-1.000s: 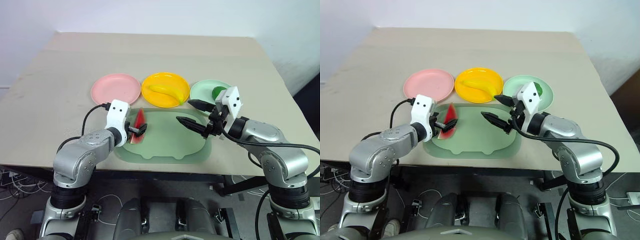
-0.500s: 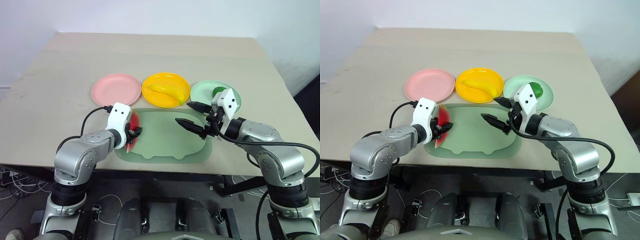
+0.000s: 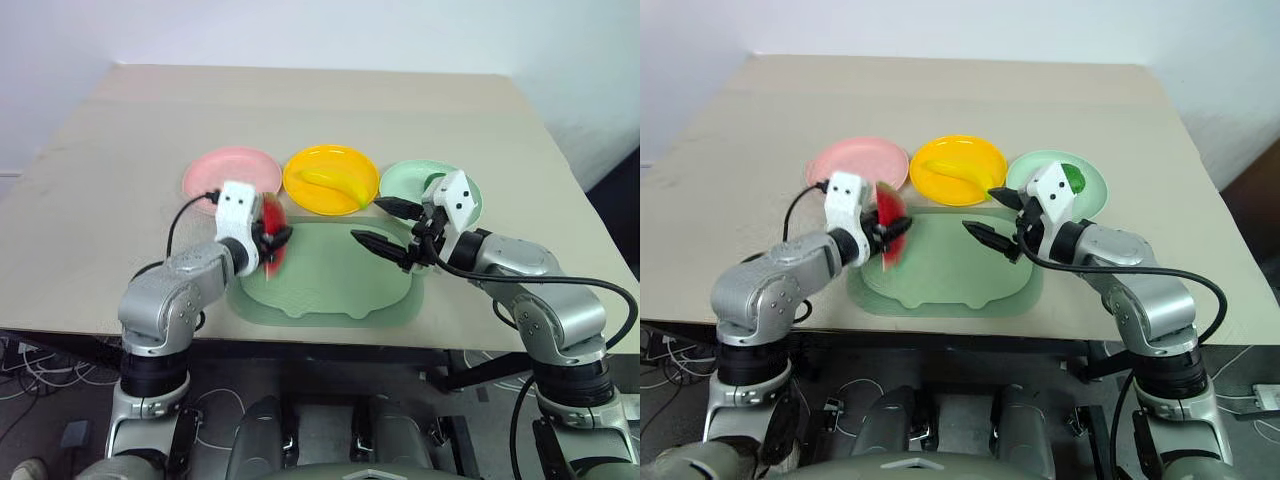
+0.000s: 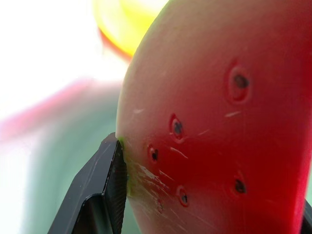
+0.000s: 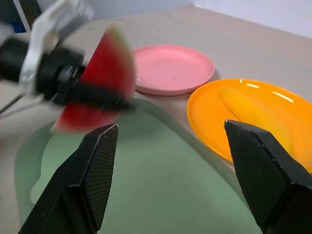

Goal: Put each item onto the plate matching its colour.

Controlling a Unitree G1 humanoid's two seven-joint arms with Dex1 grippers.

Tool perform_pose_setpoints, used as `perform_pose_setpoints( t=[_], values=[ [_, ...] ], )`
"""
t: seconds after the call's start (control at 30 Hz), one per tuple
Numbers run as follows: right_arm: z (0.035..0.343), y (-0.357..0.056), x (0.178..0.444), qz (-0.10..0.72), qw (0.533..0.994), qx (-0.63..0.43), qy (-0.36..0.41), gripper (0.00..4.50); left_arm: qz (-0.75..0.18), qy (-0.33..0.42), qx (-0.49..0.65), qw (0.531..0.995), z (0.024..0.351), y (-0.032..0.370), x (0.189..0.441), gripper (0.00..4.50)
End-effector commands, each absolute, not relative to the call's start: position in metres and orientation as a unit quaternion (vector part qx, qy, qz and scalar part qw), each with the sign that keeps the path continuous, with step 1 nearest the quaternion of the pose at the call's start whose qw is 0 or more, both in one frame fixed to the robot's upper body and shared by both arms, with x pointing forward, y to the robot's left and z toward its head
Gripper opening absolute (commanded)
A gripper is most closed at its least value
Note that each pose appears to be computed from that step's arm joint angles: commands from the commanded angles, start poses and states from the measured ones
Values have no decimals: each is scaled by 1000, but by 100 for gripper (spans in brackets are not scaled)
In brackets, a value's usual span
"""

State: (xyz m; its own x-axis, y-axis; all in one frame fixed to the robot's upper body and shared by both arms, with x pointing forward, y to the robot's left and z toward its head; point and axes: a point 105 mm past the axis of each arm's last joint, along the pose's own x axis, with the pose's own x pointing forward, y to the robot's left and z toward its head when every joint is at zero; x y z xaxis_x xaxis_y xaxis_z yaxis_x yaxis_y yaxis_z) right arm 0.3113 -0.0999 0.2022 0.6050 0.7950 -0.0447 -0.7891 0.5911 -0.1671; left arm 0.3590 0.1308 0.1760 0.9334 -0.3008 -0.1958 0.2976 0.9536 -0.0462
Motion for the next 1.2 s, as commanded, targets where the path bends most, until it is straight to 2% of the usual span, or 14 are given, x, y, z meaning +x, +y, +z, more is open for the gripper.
perform_pose_setpoints(
  t=[0.03,0.2,0.37,0.5,0.67,0.87,1.03,1.2],
  values=[
    [217,-95,311,454,885,-89,-51,372,-76,53,-21,995,202,153,378,239],
    [218,-92,318,452,885,-96,-51,372,1,7,7,1000,224,171,409,239],
    [217,-89,322,456,883,-102,-52,372,53,34,5,998,216,190,442,239],
    [217,-89,324,453,884,-106,-52,372,47,46,-35,997,212,189,464,239],
    [216,-90,327,444,888,-109,-52,372,17,59,-10,998,206,177,473,239],
    [214,-96,326,436,891,-114,-47,372,32,69,-16,997,200,183,473,440],
    [212,-100,325,431,894,-113,-43,372,33,63,10,997,200,183,470,448],
    [212,-99,323,432,894,-106,-45,372,-12,8,59,998,209,170,458,448]
  ],
)
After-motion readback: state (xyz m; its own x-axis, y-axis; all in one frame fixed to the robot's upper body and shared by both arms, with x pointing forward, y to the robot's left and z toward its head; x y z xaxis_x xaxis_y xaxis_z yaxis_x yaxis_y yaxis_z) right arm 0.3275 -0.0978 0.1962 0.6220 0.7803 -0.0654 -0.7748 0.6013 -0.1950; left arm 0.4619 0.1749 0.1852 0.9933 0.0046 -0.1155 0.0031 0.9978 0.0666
